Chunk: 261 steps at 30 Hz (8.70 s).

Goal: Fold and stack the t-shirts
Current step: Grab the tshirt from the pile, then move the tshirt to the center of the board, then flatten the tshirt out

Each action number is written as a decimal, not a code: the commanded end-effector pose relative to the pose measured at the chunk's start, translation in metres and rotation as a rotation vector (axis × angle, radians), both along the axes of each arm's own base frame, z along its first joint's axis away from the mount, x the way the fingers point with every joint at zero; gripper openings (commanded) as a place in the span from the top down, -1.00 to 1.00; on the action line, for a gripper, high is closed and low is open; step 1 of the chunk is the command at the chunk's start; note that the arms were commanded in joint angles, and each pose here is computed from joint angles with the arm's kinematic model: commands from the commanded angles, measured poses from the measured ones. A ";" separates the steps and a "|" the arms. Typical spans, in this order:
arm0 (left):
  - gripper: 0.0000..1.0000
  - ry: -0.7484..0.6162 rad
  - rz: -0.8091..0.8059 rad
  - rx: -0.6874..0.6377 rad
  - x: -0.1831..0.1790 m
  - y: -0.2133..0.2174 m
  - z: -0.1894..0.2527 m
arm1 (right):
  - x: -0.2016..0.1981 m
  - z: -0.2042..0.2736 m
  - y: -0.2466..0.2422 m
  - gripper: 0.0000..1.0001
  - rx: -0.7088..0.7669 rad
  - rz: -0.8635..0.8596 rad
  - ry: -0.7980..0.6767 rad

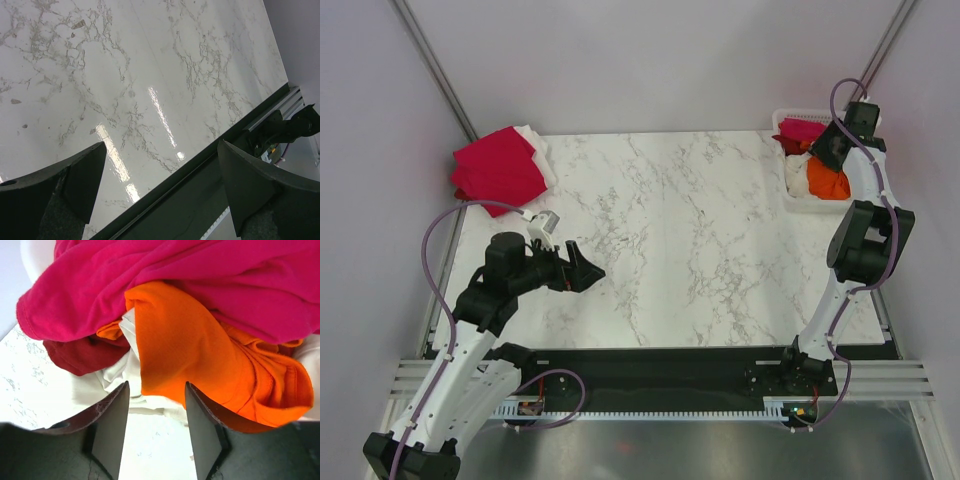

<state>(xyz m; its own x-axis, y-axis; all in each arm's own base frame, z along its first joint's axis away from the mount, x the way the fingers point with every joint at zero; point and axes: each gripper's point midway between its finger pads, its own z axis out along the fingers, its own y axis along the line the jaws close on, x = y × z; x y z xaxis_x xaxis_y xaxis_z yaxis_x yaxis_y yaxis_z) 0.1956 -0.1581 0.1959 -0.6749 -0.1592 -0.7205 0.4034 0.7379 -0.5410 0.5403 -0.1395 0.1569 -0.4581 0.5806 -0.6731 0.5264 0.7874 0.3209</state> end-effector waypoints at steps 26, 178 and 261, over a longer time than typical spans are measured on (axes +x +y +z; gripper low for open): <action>-0.99 -0.012 -0.004 -0.041 0.002 -0.005 0.009 | 0.010 0.030 -0.014 0.88 -0.105 -0.042 -0.057; -0.99 -0.017 0.154 0.191 0.037 -0.007 0.017 | -0.272 0.057 0.089 -0.96 -0.254 -0.103 0.022; -0.06 0.224 -0.165 0.191 0.154 -0.370 -0.170 | -0.286 0.012 0.180 -0.96 0.056 0.335 -0.108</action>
